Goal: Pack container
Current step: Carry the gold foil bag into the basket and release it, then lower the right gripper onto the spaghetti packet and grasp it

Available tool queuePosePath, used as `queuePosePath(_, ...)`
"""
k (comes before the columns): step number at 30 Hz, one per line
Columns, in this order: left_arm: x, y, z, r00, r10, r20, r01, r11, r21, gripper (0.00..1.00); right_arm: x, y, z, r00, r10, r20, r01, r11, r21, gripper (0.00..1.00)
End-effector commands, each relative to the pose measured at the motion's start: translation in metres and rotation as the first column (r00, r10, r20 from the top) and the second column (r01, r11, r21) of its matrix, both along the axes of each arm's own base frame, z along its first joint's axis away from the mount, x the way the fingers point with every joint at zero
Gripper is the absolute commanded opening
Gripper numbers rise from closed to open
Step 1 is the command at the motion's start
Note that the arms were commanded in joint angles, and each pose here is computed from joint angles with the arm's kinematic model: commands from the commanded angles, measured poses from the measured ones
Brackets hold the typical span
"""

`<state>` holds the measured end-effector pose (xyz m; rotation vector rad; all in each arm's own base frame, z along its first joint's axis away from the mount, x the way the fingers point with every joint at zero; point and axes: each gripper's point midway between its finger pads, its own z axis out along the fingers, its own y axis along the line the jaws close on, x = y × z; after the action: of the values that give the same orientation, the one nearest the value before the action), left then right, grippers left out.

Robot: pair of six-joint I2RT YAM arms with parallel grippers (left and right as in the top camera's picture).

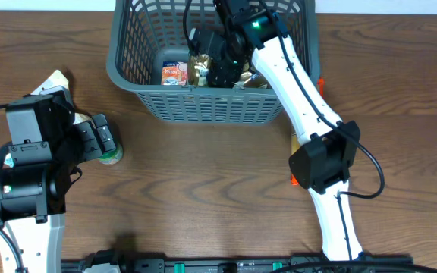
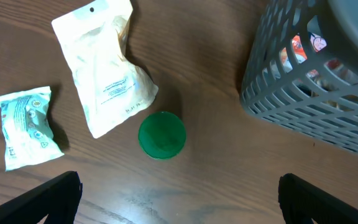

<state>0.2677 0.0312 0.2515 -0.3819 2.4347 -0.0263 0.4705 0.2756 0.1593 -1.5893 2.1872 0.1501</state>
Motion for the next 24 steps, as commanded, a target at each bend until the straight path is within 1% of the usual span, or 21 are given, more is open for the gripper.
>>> queuePosePath(1, 0.001, 0.002, 0.005, 1.0, 0.002, 0.009, -0.002, 1.0, 0.008, 0.99, 0.0, -0.003, 0.053, 0.996, -0.017, 0.092, 0.011, 0.998, 0.061, 0.99)
queuePosePath(4, 0.001, 0.002, 0.005, 1.0, 0.002, 0.009, -0.002, 1.0, 0.008, 0.98, -0.003, -0.012, 0.103, 0.982, -0.047, 0.184, 0.026, 0.993, 0.114, 0.99)
queuePosePath(5, 0.001, 0.002, 0.005, 1.0, 0.002, 0.009, -0.002, 1.0, 0.008, 0.98, -0.002, -0.018, 0.127, 0.97, -0.087, 0.225, 0.054, 0.988, 0.146, 0.99)
queuePosePath(7, 0.001, 0.002, 0.005, 1.0, 0.002, 0.009, -0.002, 1.0, 0.008, 0.98, 0.002, -0.038, 0.17, 0.932, -0.211, 0.296, 0.15, 0.965, 0.217, 0.99)
queuePosePath(9, 0.001, 0.002, 0.005, 1.0, 0.002, 0.009, -0.002, 1.0, 0.008, 0.98, 0.01, -0.07, 0.209, 0.858, -0.389, 0.335, 0.289, 0.906, 0.31, 0.99)
queuePosePath(11, 0.001, 0.002, 0.005, 1.0, 0.002, 0.009, -0.002, 1.0, 0.008, 0.99, 0.014, -0.114, 0.241, 0.746, -0.588, 0.313, 0.446, 0.79, 0.42, 0.99)
queuePosePath(13, 0.001, 0.002, 0.005, 1.0, 0.002, 0.009, -0.002, 1.0, 0.008, 0.98, 0.011, -0.159, 0.262, 0.636, -0.735, 0.235, 0.563, 0.65, 0.511, 0.99)
queuePosePath(14, 0.001, 0.002, 0.005, 1.0, 0.002, 0.009, -0.002, 1.0, 0.008, 0.98, 0.009, -0.182, 0.267, 0.575, -0.799, 0.176, 0.618, 0.566, 0.546, 0.99)
queuePosePath(15, 0.001, 0.002, 0.005, 1.0, 0.002, 0.009, -0.002, 1.0, 0.008, 0.98, 0.006, -0.206, 0.268, 0.509, -0.853, 0.115, 0.673, 0.478, 0.565, 0.99)
queuePosePath(17, 0.001, 0.002, 0.005, 1.0, 0.001, 0.01, -0.002, 1.0, 0.009, 0.98, -0.002, -0.25, 0.26, 0.369, -0.929, -0.006, 0.772, 0.303, 0.559, 0.99)
queuePosePath(18, 0.001, 0.002, 0.005, 1.0, 0.001, 0.01, -0.002, 1.0, 0.009, 0.98, -0.008, -0.27, 0.25, 0.287, -0.955, -0.075, 0.82, 0.204, 0.536, 0.99)
queuePosePath(19, 0.001, 0.002, 0.005, 1.0, 0.001, 0.01, -0.002, 1.0, 0.009, 0.98, -0.016, -0.288, 0.24, 0.215, -0.968, -0.13, 0.858, 0.123, 0.498, 0.99)
queuePosePath(20, 0.001, 0.002, 0.005, 1.0, 0.002, 0.009, -0.002, 1.0, 0.009, 0.98, -0.024, -0.301, 0.227, 0.16, -0.972, -0.171, 0.89, 0.067, 0.451, 0.99)
queuePosePath(21, 0.001, 0.002, 0.005, 1.0, 0.001, 0.01, -0.002, 1.0, 0.009, 0.98, -0.031, -0.309, 0.218, 0.129, -0.971, -0.2, 0.911, 0.036, 0.411, 0.99)
queuePosePath(24, 0.001, 0.002, 0.005, 1.0, 0.001, 0.01, -0.001, 1.0, 0.009, 0.98, -0.053, -0.326, 0.192, 0.056, -0.969, -0.239, 0.96, -0.014, 0.281, 0.99)
